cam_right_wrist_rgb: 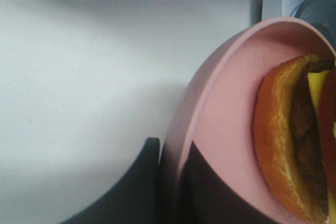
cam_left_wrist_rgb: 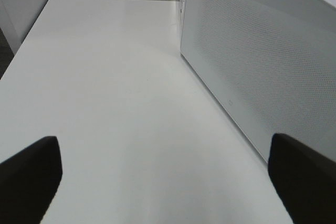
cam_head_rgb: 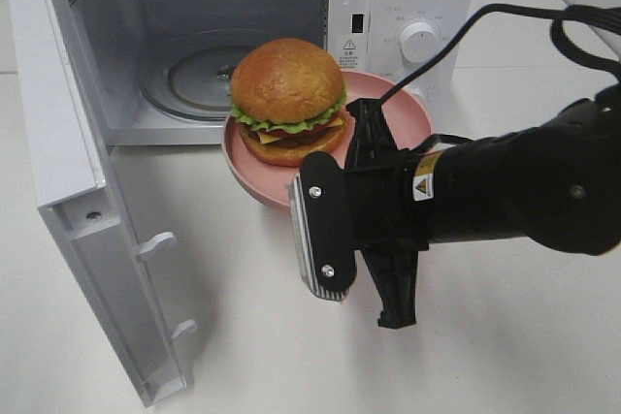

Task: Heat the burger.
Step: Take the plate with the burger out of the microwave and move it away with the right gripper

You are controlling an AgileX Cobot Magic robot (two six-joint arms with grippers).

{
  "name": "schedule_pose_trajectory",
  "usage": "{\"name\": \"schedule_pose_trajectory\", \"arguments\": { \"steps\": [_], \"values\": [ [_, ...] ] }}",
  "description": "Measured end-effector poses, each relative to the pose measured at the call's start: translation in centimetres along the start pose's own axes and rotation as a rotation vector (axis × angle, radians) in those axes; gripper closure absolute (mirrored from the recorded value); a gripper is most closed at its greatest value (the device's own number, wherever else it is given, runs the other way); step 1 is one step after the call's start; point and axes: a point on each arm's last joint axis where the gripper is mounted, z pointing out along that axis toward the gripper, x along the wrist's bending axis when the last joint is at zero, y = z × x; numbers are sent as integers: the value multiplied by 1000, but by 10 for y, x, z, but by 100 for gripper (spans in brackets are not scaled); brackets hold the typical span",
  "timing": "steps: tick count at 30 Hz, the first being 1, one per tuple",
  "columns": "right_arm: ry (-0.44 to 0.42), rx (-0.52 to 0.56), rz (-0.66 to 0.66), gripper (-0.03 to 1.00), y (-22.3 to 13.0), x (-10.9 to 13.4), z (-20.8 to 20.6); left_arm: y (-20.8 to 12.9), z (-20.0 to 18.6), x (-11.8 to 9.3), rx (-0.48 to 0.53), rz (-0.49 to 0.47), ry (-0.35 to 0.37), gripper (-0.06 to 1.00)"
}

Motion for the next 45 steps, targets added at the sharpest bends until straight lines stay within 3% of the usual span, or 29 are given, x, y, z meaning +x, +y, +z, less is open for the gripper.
{"name": "schedule_pose_trajectory", "arguments": {
  "steps": [16, 45],
  "values": [
    [-49, -27, 27, 88, -17, 31, -58, 0, 0, 0, 0, 0, 0, -5],
    [-28, -48, 28, 88, -34, 69, -140, 0, 0, 0, 0, 0, 0, -5]
  ]
}}
